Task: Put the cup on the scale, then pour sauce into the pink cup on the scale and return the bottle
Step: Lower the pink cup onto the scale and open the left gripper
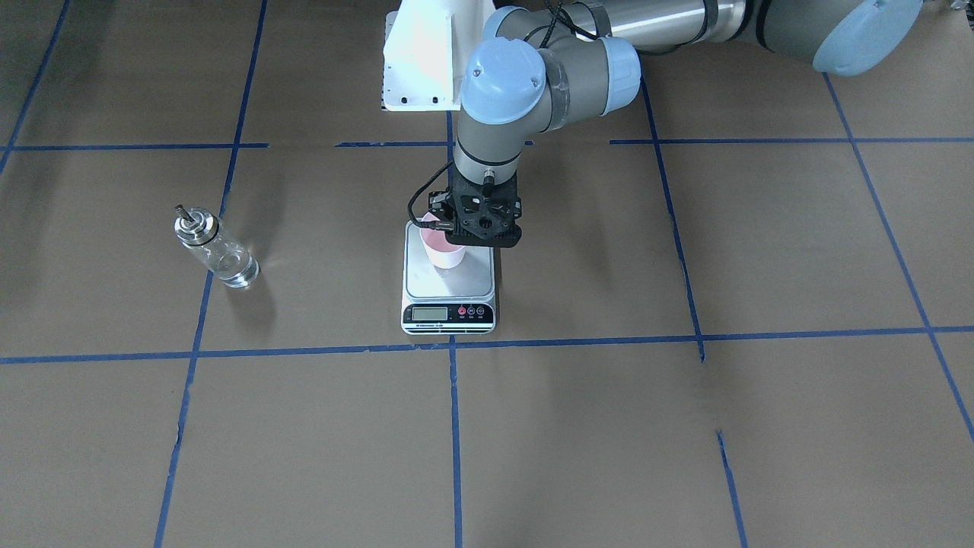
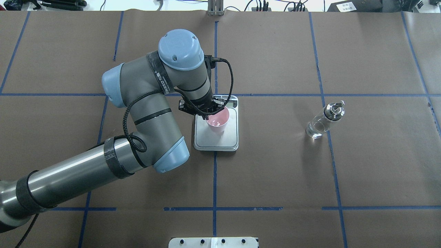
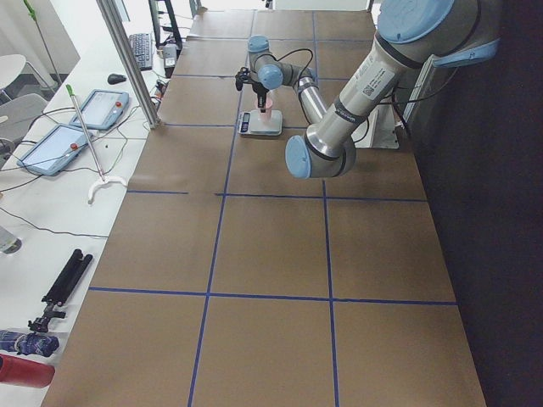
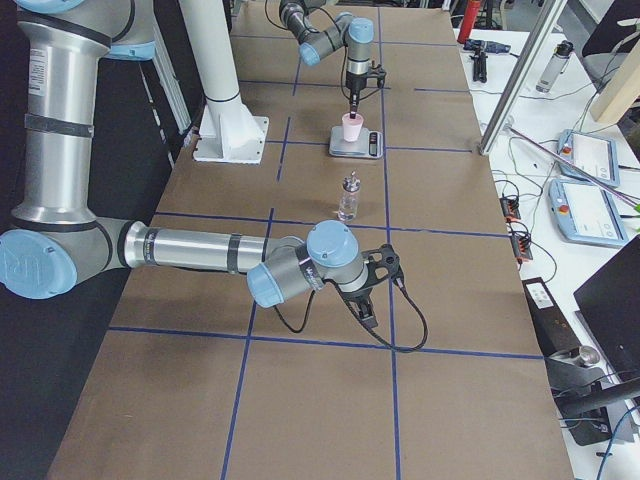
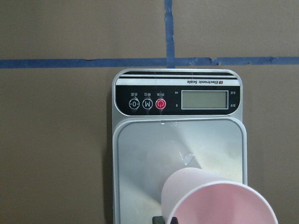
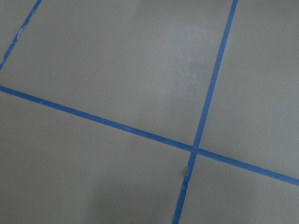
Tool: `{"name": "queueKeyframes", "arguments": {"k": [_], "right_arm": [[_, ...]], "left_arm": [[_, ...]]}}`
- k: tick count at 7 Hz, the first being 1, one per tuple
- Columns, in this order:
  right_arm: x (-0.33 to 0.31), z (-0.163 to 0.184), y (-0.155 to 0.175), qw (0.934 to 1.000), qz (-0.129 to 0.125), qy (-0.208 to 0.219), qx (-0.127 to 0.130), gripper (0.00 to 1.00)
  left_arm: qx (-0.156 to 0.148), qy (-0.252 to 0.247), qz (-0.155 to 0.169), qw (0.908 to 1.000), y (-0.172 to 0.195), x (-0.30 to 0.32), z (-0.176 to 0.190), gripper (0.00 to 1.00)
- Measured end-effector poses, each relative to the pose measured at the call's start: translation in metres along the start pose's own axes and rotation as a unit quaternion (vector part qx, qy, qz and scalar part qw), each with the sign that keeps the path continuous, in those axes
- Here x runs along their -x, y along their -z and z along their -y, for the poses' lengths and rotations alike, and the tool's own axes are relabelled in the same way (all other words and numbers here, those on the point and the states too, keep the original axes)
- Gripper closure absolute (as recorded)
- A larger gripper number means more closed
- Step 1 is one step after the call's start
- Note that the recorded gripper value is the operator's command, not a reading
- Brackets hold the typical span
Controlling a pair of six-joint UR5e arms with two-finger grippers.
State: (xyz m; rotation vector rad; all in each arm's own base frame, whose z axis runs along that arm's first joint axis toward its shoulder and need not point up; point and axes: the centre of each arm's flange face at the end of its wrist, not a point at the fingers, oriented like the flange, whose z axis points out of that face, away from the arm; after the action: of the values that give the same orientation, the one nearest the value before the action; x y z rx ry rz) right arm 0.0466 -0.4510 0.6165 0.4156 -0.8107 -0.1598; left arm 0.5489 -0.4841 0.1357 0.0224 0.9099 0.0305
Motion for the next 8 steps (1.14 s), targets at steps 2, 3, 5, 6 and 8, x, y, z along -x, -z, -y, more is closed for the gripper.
{"name": "queueKeyframes", "arguments": {"k": [2, 3, 5, 6, 8], "right_arm": [[0.000, 0.000, 0.000, 1.0000, 0.000, 0.000, 0.000, 0.00], [0.000, 0.000, 0.000, 1.0000, 0.000, 0.000, 0.000, 0.00], [0.000, 0.000, 0.000, 1.0000, 0.000, 0.000, 0.000, 0.00], [0.000, 0.000, 0.000, 1.0000, 0.000, 0.000, 0.000, 0.00], [0.000, 0.000, 0.000, 1.0000, 0.000, 0.000, 0.000, 0.00]], "left_arm": [[-0.009, 0.004, 0.003, 0.9999, 0.003, 0.006, 0.010, 1.00], [-0.013, 0.004, 0.003, 0.9999, 0.002, 0.007, 0.012, 1.00], [-0.016, 0.003, 0.001, 0.9999, -0.003, 0.008, 0.016, 0.85], [-0.016, 0.003, 0.000, 0.9999, -0.005, 0.008, 0.017, 0.69], [-0.016, 0.001, -0.001, 0.9999, -0.007, 0.008, 0.017, 0.31]]}}
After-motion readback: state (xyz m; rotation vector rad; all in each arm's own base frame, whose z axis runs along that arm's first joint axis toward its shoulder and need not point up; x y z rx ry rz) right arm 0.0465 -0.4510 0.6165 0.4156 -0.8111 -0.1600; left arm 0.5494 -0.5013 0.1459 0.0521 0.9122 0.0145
